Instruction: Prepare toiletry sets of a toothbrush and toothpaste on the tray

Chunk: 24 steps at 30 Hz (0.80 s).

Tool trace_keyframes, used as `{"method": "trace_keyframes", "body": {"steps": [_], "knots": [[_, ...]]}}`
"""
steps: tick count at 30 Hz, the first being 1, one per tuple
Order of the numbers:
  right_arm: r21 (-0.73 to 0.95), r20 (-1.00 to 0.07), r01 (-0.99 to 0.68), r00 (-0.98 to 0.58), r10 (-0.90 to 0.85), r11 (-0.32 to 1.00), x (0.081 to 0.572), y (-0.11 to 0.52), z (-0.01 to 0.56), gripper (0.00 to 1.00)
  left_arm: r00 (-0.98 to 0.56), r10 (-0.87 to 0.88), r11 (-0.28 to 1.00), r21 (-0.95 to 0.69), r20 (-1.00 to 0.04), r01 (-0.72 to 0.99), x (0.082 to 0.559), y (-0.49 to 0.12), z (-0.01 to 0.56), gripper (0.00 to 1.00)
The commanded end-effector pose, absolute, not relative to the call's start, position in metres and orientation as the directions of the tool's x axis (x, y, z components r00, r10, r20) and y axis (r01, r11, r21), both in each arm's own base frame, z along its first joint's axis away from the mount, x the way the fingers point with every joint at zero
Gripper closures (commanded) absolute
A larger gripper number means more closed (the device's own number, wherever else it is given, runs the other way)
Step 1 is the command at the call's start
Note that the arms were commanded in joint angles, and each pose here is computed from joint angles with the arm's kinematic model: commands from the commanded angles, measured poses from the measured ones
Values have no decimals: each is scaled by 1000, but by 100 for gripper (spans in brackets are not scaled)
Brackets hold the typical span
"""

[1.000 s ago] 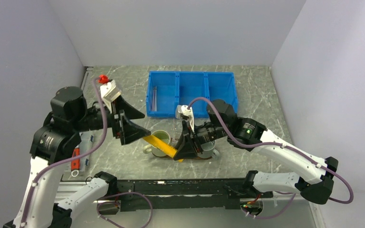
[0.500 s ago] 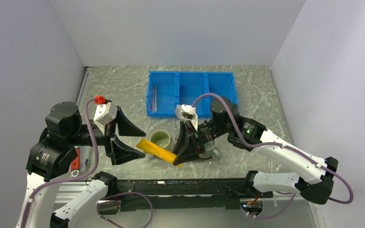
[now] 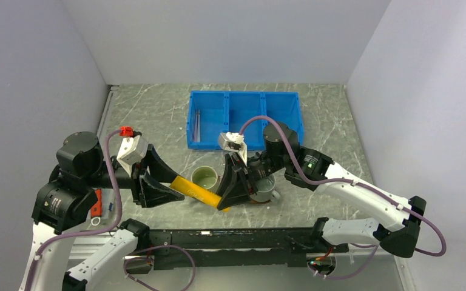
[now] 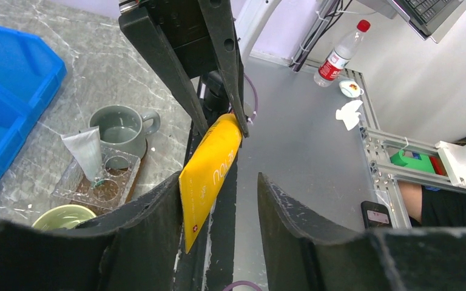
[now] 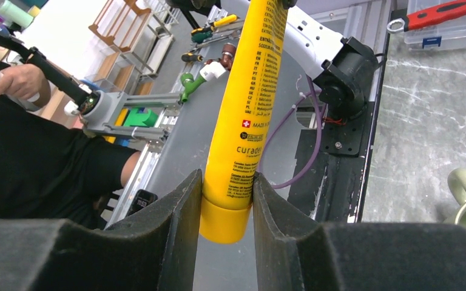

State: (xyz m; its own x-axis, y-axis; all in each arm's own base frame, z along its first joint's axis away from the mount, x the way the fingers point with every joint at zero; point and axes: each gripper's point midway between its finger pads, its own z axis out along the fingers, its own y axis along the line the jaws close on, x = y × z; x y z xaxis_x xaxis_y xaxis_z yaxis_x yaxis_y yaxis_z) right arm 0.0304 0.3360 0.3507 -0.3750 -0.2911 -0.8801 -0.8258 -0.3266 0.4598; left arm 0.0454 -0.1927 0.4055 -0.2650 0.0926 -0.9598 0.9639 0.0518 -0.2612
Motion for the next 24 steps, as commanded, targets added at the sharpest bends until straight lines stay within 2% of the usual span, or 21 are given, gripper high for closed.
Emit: {"method": "trace_keyframes", "body": {"steps": [1,4,9,18,21,24], "knots": [[355,-934,-846,-305,-185,-398,27,333,387,96,-205,82,8,-205,-975,979,43,-195,414,49],[354,-935,-846,-303,-185,-400,26,332,387,96,-208,85,4,-208,-975,978,43,-195,413,51],[351,-936,-847,-302,-181,-400,26,333,388,97,-215,89,-1,-216,-973,976,44,-197,413,59],[337,-941,-856,-295,-164,-392,27,331,390,98,-222,97,-3,-223,-970,975,46,-198,412,82],[335,-942,-863,-294,-162,-379,29,331,389,99,-224,98,-2,-225,-970,974,47,-199,412,100],[333,-942,-867,-292,-165,-370,30,331,388,98,-226,98,-1,-227,-969,974,48,-199,413,100]]}}
